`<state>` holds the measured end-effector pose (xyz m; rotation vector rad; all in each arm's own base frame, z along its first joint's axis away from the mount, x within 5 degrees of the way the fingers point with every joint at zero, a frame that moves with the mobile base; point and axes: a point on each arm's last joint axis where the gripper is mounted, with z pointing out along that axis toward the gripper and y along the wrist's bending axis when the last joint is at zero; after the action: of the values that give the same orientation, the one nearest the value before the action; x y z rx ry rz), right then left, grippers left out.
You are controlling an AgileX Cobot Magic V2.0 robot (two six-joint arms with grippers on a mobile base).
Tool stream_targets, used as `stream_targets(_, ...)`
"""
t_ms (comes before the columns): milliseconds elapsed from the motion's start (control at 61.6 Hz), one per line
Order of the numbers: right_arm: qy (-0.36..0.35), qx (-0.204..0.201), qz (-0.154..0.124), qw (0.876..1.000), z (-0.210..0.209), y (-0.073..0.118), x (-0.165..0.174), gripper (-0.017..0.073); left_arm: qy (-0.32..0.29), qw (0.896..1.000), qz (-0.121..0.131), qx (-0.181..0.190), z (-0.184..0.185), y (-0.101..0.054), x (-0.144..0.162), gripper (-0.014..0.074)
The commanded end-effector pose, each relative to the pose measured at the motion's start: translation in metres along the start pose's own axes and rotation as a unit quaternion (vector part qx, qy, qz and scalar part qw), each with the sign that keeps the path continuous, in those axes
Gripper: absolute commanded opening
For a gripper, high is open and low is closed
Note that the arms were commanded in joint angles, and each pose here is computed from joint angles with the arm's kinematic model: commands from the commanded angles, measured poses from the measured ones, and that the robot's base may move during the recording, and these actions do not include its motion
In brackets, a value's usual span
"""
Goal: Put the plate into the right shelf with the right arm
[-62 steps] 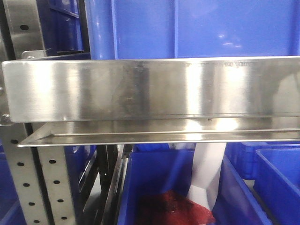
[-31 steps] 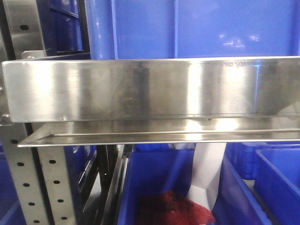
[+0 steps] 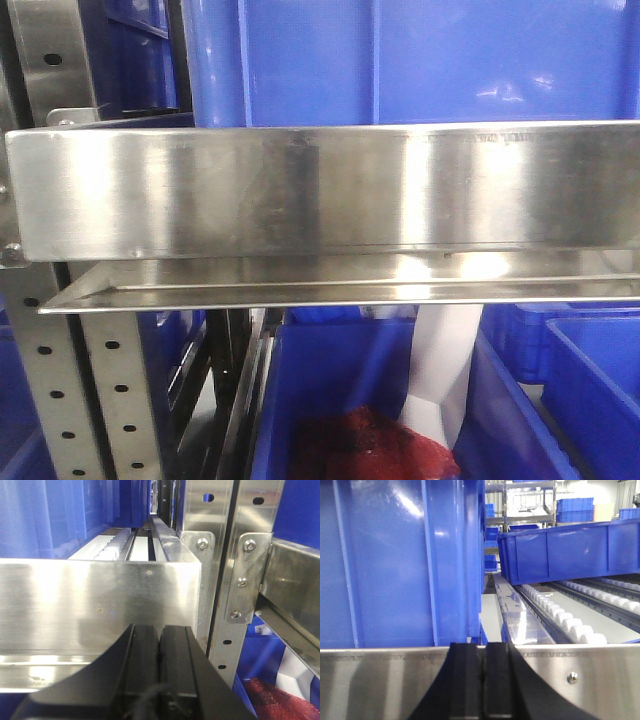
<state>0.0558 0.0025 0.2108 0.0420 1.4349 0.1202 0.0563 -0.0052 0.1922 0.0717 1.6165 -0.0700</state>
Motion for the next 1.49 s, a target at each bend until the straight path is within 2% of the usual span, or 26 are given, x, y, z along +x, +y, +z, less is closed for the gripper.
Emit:
stream_targets(0, -0.059, -0.005, -0.026, 0.998, -0.0017, 0.0013, -0.0114, 0.0055, -0.042, 0.999, -0.004, 0.002, -0.0004, -0.0001, -0.0054, -0.0047)
stream_targets(114, -0.059, -0.003, -0.045, 0.997, -0.0017, 0.0013, -0.0114, 0.0055, -0.042, 0.999, -0.004, 0.002, -0.0004, -0.0001, -0.0054, -0.0047)
stream_targets(308, -0.027, 0.002, -0.009, 1.000, -0.0012, -0.0002, -0.0053, 0.0055, -0.042, 0.999, -0.004, 0.002, -0.0004, -0.0001, -0.0054, -0.0047)
stream_targets(1476, -0.014, 0.003, -0.009, 1.000, -0.0011, -0.0003, -0.0032, 0.0055, -0.042, 0.999, -0.004, 0.002, -0.0004, -0.0001, -0.0054, -0.0047)
